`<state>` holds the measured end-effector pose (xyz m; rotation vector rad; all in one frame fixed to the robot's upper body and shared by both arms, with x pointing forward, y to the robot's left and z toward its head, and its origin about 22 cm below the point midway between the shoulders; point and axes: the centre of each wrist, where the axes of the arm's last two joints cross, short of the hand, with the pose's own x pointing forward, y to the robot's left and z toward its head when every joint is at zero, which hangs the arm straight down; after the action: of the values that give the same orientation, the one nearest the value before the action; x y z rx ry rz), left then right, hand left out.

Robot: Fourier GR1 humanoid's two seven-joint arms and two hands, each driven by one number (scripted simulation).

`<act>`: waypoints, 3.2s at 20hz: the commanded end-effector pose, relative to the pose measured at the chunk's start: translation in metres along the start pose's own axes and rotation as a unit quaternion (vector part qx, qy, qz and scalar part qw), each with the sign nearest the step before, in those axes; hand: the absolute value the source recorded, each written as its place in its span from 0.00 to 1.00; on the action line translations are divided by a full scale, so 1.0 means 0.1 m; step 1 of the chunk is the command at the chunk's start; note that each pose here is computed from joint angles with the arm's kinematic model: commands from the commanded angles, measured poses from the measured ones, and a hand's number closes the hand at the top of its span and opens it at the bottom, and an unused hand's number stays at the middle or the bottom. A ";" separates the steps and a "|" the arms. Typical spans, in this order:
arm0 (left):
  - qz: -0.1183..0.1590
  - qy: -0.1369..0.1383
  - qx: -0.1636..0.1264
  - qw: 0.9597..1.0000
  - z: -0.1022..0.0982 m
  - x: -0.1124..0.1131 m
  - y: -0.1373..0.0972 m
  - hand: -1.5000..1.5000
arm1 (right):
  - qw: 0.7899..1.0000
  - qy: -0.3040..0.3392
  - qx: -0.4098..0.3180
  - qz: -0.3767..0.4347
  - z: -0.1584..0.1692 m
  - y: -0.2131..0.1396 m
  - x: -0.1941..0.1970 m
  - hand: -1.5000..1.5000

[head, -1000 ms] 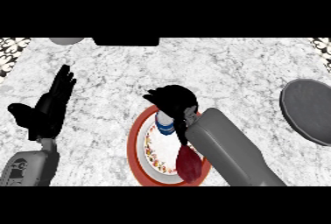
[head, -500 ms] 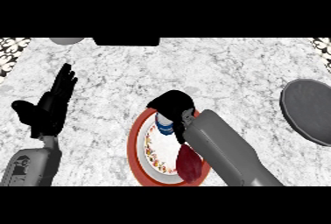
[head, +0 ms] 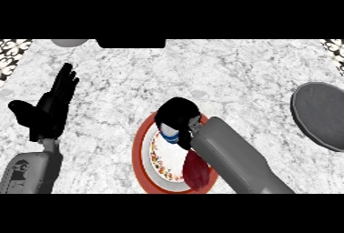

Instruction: Pick the can from the plate and place it in the pan

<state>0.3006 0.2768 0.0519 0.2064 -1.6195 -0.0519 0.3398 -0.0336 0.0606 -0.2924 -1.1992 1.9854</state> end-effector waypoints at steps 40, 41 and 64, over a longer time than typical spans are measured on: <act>0.003 0.001 -0.004 1.000 0.14 -0.01 -0.09 0.50 | 0.531 0.601 -0.551 -0.233 2.13 0.03 -1.84 1.00; 0.010 0.004 -0.002 1.000 0.22 -0.06 0.06 0.50 | 0.532 0.609 -0.549 -0.214 2.39 0.09 -1.97 1.00; 0.008 -0.010 -0.010 1.000 -0.06 0.02 -0.12 0.50 | 0.510 0.574 -0.494 -0.410 2.67 1.59 -3.05 0.00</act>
<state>0.3030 0.2689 0.0520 0.1826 -1.6288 -0.0530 0.3206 -0.4650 0.0278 -1.2888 -0.9527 -0.0815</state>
